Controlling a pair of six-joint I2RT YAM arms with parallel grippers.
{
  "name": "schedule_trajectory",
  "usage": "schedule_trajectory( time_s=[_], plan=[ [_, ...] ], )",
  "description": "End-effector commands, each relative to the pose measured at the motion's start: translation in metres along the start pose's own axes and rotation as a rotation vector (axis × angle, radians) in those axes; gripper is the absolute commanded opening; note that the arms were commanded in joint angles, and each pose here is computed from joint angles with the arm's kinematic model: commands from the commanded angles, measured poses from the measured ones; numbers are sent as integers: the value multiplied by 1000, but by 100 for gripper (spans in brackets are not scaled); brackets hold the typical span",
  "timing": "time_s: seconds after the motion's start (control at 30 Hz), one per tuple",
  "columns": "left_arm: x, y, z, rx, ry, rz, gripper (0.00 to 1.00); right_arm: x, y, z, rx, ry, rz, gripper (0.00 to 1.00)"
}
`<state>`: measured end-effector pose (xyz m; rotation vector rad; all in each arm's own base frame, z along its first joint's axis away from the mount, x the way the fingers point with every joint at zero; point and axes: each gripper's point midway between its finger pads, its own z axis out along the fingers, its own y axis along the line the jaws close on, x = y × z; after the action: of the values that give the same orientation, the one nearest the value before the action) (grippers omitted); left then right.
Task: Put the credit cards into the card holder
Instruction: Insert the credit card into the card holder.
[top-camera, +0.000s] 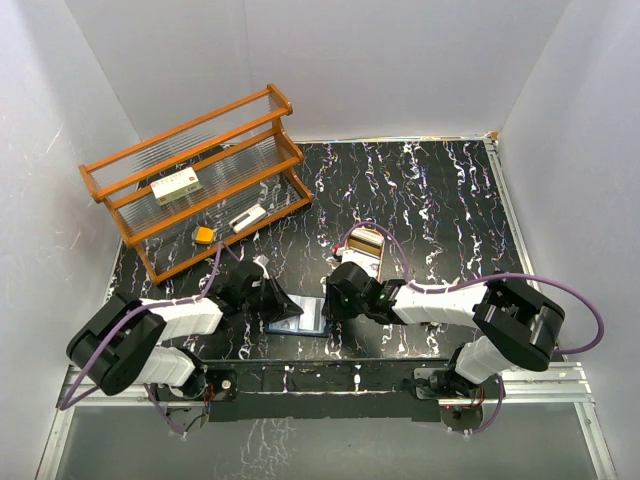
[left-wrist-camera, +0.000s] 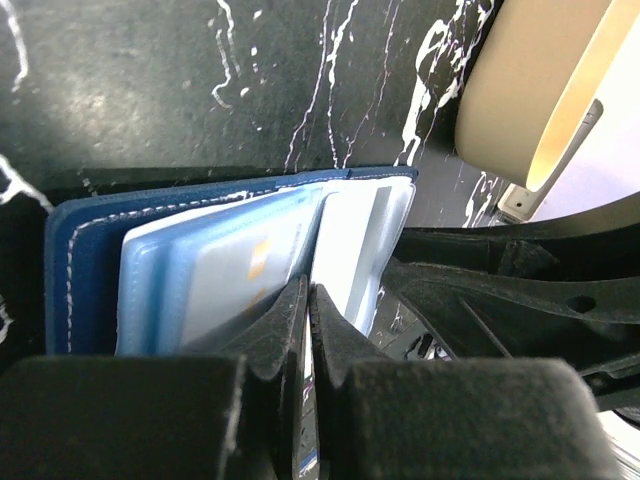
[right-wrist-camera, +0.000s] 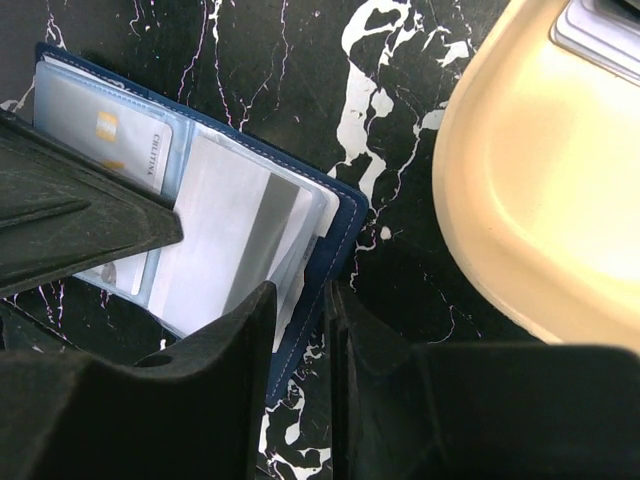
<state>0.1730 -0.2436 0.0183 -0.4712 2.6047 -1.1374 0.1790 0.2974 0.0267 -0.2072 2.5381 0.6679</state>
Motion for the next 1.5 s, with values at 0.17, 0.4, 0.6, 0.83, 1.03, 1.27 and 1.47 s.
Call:
schedule_trajectory(
  time_s=[0.17, 0.4, 0.6, 0.83, 1.03, 1.27, 1.47],
  plan=[
    [-5, -17, 6, -7, -20, 51, 4, -1, -7, 3, 32, -26, -21, 23],
    [-18, -31, -15, -39, -85, 107, 36, -14, -9, -8, 78, -49, -51, 28],
    [-26, -29, -27, -84, -109, 121, 46, -28, 4, -18, 80, -50, -44, 29],
    [-43, -11, -49, -161, -165, 107, 49, -50, 41, -32, -23, -75, 25, 29],
    [-47, -4, -56, -63, -143, 25, 49, -58, 65, -26, -75, -76, 76, 31],
    [-47, -11, -59, -28, -129, 26, 50, -68, 84, -26, -92, -85, 95, 31],
    [-45, -15, -58, -4, -119, 22, 50, -72, 94, -22, -112, -93, 102, 33]
  ],
)
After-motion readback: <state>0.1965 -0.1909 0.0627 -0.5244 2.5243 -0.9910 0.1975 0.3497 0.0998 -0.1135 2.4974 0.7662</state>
